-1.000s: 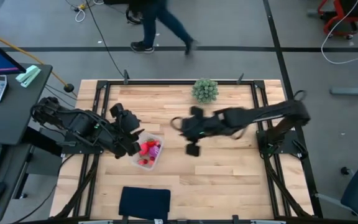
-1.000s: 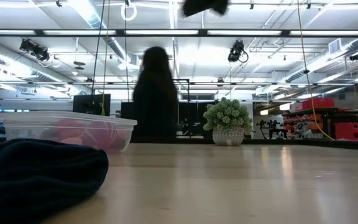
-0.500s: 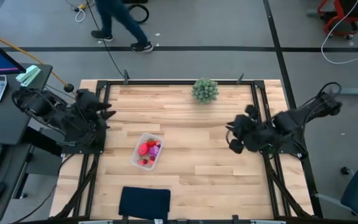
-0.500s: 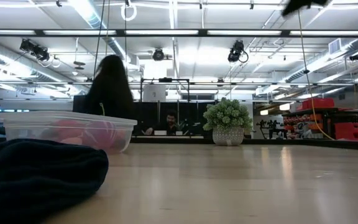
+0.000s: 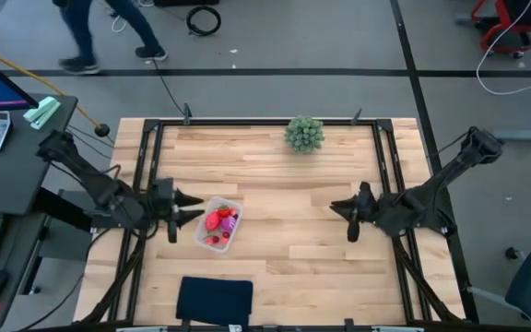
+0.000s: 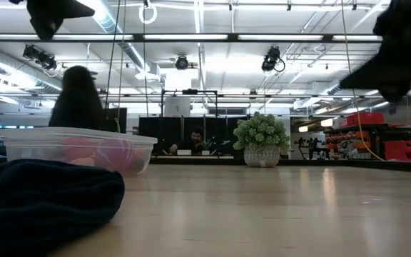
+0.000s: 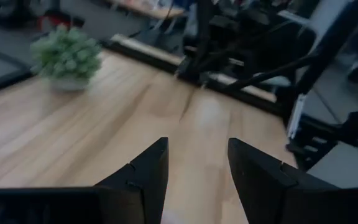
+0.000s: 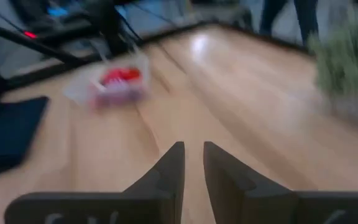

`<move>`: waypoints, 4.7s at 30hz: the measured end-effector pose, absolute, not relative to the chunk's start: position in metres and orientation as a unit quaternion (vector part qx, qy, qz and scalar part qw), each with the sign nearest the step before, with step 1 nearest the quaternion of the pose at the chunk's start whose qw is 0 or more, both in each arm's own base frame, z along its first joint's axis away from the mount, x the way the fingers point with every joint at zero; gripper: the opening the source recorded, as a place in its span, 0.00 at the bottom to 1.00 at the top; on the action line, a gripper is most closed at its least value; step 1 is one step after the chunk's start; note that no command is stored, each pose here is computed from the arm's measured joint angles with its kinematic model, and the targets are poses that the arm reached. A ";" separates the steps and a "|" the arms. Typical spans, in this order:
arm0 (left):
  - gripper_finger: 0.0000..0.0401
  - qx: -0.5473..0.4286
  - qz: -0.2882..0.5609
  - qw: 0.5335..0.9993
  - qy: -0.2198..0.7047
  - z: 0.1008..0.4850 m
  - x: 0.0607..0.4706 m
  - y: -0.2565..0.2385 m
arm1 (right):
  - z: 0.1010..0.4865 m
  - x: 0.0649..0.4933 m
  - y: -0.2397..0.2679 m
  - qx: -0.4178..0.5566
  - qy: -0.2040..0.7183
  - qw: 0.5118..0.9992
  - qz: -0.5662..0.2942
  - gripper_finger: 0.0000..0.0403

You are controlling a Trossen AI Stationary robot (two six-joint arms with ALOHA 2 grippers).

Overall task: Pick and placing Produce into tupperware
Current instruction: Return to Home Position

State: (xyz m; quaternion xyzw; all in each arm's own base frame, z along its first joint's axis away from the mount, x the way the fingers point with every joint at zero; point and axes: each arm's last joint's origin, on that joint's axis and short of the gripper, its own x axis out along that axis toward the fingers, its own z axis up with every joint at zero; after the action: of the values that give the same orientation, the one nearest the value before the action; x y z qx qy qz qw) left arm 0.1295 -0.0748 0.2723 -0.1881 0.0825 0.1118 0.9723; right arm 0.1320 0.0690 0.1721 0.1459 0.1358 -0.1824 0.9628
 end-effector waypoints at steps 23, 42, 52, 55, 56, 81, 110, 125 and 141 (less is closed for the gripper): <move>0.43 -0.129 0.019 0.988 -0.088 0.274 0.090 -0.047 | 0.201 0.112 0.028 0.089 0.024 0.994 -0.067 0.17; 0.43 -0.145 0.025 0.980 -0.132 0.277 0.059 -0.021 | 0.198 0.095 0.020 0.060 -0.020 0.994 -0.088 0.17; 0.43 -0.137 0.025 0.982 -0.125 0.274 0.055 -0.019 | 0.200 0.087 0.016 0.051 -0.031 0.992 -0.114 0.17; 0.43 -0.173 0.017 0.975 -0.135 0.275 0.053 -0.017 | 0.203 0.085 0.016 0.067 -0.045 0.992 -0.098 0.17; 0.43 -0.178 0.008 0.975 -0.133 0.274 0.054 -0.018 | 0.203 0.086 0.017 0.071 -0.045 0.993 -0.086 0.17; 0.43 -0.168 -0.012 0.981 -0.099 0.199 0.079 -0.040 | 0.180 0.105 0.025 0.091 0.081 0.990 -0.077 0.17; 0.43 -0.150 0.061 0.982 -0.101 0.213 0.076 -0.033 | 0.165 0.106 0.026 0.106 0.069 0.990 -0.064 0.17; 0.43 -0.145 0.065 0.987 -0.031 0.195 0.078 -0.035 | 0.161 0.106 0.026 0.127 0.086 0.986 -0.065 0.17; 0.43 -0.083 0.067 0.994 -0.016 0.192 0.078 -0.035 | 0.161 0.106 0.026 0.126 0.086 0.986 -0.065 0.17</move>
State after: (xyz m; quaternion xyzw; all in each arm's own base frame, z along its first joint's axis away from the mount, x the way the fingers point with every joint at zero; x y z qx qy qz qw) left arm 0.0779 -0.0346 0.1924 -0.0827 -0.0159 0.0670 0.9942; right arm 0.1057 0.0262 0.1613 0.1264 0.0856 -0.0652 0.9861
